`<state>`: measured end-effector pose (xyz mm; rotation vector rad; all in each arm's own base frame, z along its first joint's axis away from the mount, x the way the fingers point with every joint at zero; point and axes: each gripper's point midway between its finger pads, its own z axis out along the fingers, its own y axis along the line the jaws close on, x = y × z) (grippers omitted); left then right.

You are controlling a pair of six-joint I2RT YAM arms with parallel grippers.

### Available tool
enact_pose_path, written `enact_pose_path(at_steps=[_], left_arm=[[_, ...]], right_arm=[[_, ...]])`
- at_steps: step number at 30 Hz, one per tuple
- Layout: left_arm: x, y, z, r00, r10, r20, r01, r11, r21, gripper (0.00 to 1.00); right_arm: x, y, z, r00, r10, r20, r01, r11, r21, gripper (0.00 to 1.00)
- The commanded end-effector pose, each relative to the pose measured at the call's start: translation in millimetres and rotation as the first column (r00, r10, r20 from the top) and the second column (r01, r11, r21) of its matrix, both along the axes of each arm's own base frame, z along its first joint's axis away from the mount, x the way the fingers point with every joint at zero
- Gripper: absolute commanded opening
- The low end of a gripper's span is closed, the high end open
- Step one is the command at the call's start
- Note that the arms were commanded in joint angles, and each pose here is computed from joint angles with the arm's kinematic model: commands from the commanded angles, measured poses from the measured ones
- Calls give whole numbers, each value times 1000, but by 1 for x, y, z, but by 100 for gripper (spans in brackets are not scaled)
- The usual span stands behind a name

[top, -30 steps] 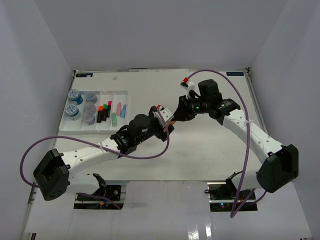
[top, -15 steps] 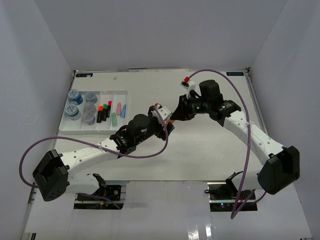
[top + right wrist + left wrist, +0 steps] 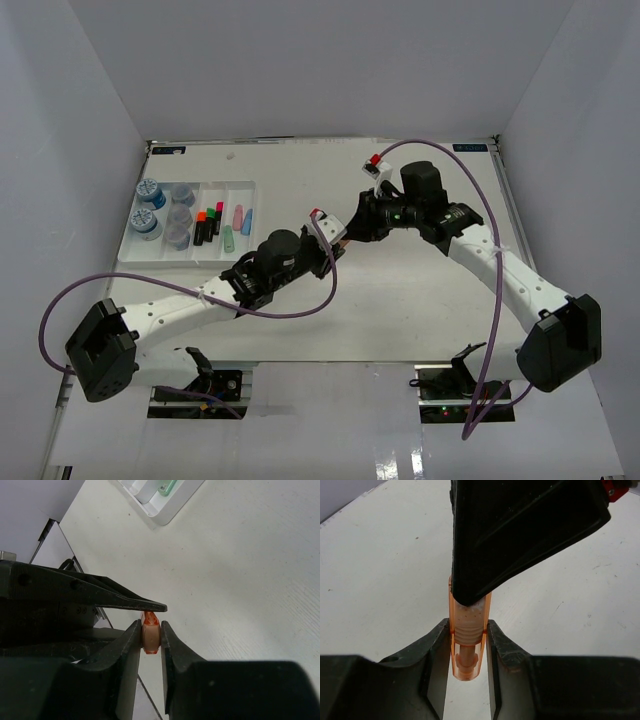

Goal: Sort the stationery into containers
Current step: Close the pen cap on the pen.

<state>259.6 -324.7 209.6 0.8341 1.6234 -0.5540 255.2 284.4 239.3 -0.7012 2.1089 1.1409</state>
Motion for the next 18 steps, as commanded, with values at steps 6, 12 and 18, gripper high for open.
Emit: enact_pose_path(at_steps=[6,12,18], left_arm=[[-1,11,8,999,32,19,-32,999,-25,31],[2,20,-7,996,87,-13,-87,996,-6,29],[37,66,-23,913,383,-143,-386,922,2,30]], right_arm=[[8,-11,17,997,-56,49,55,998,27,55],[23,-37,25,987,-146,73,143,989,36,85],[35,-82,20,948,-287,141,291,957,-8,93]])
